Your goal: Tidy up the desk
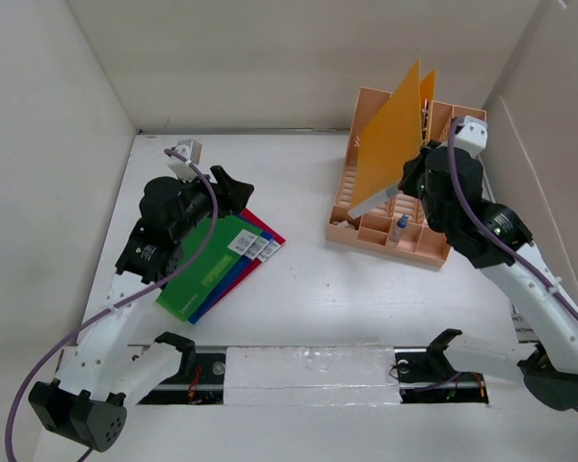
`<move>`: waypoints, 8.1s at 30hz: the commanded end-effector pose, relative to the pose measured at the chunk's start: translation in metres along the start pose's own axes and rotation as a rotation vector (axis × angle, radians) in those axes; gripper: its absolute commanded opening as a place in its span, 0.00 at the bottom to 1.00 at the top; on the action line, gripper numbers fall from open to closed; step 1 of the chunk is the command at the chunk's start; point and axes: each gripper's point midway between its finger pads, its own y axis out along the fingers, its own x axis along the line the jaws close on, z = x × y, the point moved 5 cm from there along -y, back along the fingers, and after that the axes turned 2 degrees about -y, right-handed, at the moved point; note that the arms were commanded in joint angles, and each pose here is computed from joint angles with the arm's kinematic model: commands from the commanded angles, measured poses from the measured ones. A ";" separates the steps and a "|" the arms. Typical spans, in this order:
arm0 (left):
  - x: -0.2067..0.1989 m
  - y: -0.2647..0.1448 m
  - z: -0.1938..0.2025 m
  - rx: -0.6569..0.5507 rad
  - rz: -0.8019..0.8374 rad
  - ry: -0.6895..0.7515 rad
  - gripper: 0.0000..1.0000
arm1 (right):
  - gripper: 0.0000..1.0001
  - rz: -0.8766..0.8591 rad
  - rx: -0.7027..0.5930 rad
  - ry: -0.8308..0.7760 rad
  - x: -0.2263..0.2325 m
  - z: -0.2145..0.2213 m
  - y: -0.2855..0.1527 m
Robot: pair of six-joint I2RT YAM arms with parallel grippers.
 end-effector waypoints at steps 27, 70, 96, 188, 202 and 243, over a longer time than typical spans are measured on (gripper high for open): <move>-0.005 -0.004 -0.007 -0.043 0.034 0.011 0.59 | 0.00 0.059 -0.033 -0.053 0.032 -0.022 0.107; 0.008 0.010 -0.001 -0.017 -0.035 0.008 0.22 | 0.01 -0.532 0.198 0.122 0.142 0.128 0.079; 0.010 0.012 0.000 -0.015 -0.047 0.013 0.33 | 0.45 -0.567 0.561 0.101 0.211 0.333 0.133; 0.000 0.003 -0.005 -0.035 0.009 0.018 0.35 | 0.16 -0.776 0.741 0.429 0.146 0.360 0.041; 0.000 0.005 -0.004 -0.024 0.015 0.014 0.35 | 0.00 -0.651 0.173 0.165 0.126 0.175 0.030; -0.005 0.003 -0.003 -0.021 0.051 0.013 0.35 | 0.00 0.118 -0.621 0.263 -0.055 -0.123 -0.053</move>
